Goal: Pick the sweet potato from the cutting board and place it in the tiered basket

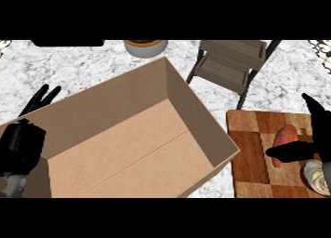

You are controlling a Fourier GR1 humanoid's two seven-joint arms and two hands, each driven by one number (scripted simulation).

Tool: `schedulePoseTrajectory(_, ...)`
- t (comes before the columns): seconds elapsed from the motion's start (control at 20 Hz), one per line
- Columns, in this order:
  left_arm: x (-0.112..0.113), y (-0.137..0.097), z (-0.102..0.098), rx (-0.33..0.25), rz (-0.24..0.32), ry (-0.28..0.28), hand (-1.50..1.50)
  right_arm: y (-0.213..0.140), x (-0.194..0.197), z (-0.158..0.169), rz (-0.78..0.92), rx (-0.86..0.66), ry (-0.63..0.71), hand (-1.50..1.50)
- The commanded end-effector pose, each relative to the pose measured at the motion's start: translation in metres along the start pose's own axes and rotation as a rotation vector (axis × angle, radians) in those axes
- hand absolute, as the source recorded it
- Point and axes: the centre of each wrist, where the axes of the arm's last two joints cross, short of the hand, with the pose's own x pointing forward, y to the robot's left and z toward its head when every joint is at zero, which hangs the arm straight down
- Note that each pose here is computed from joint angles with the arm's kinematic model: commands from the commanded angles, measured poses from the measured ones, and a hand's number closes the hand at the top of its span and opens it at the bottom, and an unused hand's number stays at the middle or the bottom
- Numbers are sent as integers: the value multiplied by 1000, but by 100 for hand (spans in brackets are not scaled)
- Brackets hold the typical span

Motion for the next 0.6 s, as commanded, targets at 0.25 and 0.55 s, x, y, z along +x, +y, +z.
schedulePoseTrajectory(0.25, -16, 12, 9, -107, -96, 177, 0, 34, -5, -7, 57, 34, 262, -150)
schedulePoseTrajectory(0.55, -8, 18, -4, -98, -105, 190, 0, 40, -12, -20, 83, -21, 257, -150)
